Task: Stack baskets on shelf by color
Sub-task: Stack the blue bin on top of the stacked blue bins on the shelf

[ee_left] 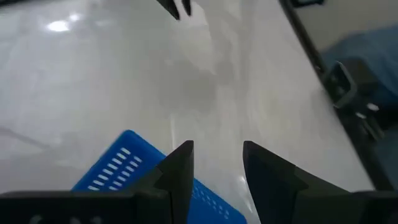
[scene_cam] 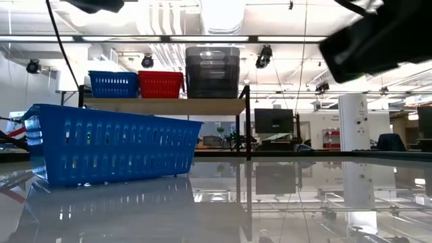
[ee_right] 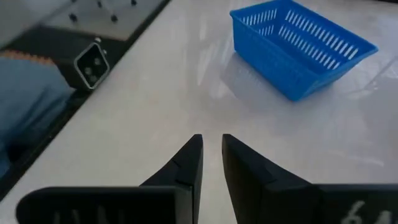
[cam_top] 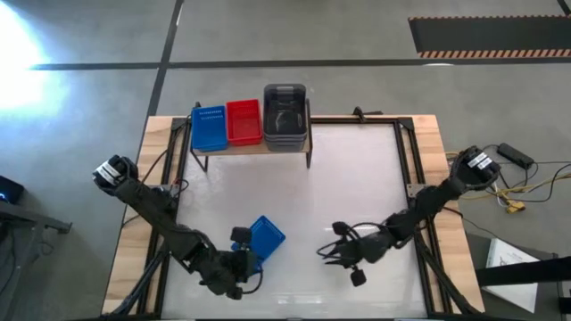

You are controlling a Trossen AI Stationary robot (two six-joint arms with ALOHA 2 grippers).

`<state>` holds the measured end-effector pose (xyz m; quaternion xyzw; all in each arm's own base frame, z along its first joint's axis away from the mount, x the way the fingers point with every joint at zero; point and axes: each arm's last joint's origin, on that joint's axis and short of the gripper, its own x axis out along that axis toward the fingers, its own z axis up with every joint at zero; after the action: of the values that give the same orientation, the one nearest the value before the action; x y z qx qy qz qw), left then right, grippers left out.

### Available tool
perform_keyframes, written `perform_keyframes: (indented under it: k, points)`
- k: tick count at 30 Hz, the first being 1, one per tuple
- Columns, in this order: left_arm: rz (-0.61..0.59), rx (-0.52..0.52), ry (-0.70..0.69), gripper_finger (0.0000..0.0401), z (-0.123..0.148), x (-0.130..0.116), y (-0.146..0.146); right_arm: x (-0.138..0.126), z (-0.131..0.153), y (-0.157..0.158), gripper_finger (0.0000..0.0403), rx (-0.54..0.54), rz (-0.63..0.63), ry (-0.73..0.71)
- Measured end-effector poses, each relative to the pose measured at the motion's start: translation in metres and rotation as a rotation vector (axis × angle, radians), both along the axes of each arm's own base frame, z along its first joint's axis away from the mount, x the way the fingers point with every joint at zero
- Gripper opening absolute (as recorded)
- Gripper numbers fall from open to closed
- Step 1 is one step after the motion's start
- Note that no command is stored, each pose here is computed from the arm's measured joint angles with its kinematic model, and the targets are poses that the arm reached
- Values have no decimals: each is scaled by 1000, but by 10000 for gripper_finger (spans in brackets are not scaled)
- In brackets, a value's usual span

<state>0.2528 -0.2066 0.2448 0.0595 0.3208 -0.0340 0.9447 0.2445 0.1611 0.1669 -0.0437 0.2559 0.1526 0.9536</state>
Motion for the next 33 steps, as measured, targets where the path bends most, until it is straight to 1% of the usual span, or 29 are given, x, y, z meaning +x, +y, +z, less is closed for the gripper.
perform_keyframes:
  k: [3, 6, 10, 12, 15, 18, 21, 26, 29, 33]
  points:
    - [-23, -15, 81, 125, 12, 0, 0, -11, -11, -2, 54, 43, -29, -49]
    - [-7, -47, 172, 139, 19, -4, 2, -16, -19, -5, 54, 70, -62, -44]
    - [-28, -73, 262, 174, 18, -9, 2, -15, -21, -7, 54, 46, -127, -59]
    - [-42, -79, 283, 193, 14, -11, 2, -14, -21, -7, 54, 29, -139, -69]
    - [-86, -39, 321, 217, 4, -14, 4, -13, -19, -7, 54, 7, -132, -87]
    - [-149, 46, 344, 225, -6, -12, 3, -12, -17, -6, 54, -4, -129, -100]
    - [-182, 119, 385, 226, -20, -7, 1, -12, -17, -6, 54, -11, -132, -101]
    - [-179, 171, 448, 219, -44, 2, -2, -12, -17, -7, 54, -14, -134, -101]
    - [-172, 190, 477, 196, -53, 5, -3, -12, -17, -7, 54, -15, -134, -101]
    - [-158, 191, 485, 143, -56, 8, 1, -12, -17, -7, 54, -15, -133, -102]
